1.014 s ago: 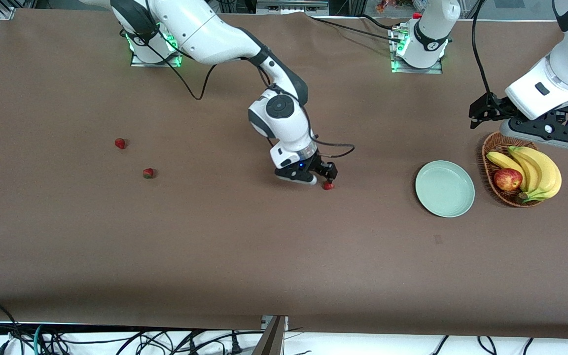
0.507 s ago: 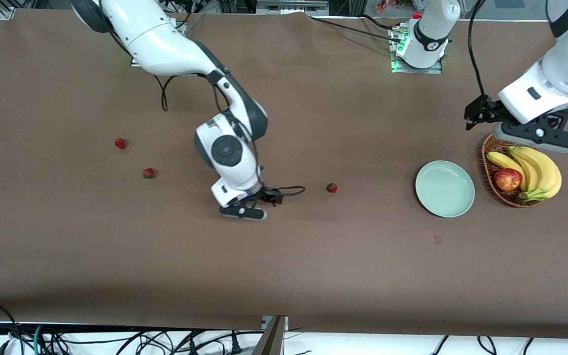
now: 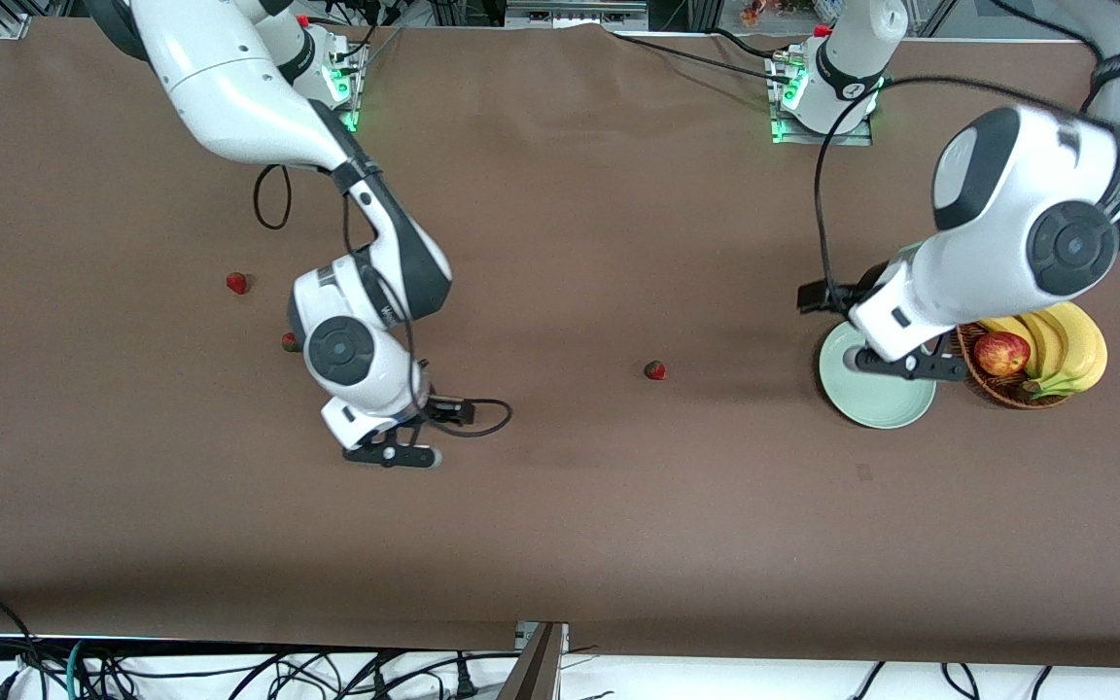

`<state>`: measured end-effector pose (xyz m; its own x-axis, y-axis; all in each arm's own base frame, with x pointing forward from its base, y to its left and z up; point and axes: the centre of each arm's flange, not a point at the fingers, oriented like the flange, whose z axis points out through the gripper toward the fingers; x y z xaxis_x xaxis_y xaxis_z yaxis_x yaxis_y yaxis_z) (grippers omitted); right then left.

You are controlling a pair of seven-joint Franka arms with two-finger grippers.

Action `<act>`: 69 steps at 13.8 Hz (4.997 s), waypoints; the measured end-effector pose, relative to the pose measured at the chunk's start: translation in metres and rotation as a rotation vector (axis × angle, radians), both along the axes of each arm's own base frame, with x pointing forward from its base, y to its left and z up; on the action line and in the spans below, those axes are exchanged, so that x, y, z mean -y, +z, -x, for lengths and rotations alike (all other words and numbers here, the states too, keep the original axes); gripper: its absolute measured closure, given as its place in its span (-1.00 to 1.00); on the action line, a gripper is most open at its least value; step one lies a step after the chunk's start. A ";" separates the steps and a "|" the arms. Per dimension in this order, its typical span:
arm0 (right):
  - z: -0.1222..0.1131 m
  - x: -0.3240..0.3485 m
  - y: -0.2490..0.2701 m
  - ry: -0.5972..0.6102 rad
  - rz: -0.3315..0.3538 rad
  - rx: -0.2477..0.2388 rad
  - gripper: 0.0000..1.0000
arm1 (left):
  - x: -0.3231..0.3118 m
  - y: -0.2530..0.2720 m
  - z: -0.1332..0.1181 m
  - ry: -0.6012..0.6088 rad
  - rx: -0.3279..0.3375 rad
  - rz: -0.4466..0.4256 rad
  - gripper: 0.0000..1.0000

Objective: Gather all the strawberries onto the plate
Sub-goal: 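Open the right gripper and withdraw while the left gripper reaches the strawberry, then grasp the strawberry with the left gripper while the right gripper grasps another, then place the strawberry on the plate while the right gripper carries another, then set the second strawberry down with the right gripper while the left gripper approaches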

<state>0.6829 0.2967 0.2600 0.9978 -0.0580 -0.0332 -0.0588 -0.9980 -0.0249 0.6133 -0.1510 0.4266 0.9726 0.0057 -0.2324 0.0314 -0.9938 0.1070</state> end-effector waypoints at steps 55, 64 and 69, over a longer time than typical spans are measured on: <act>0.137 -0.256 -0.047 -0.433 -0.396 0.040 0.37 | -0.139 -0.256 0.008 -0.034 -0.107 -0.169 0.22; 0.127 -0.270 -0.036 -0.427 -0.452 0.092 -0.45 | -0.082 -0.206 0.009 -0.080 -0.082 -0.151 -1.00; 0.039 -0.121 0.074 -0.229 -0.234 0.012 -1.00 | 0.024 -0.175 0.025 0.067 -0.045 -0.156 -1.00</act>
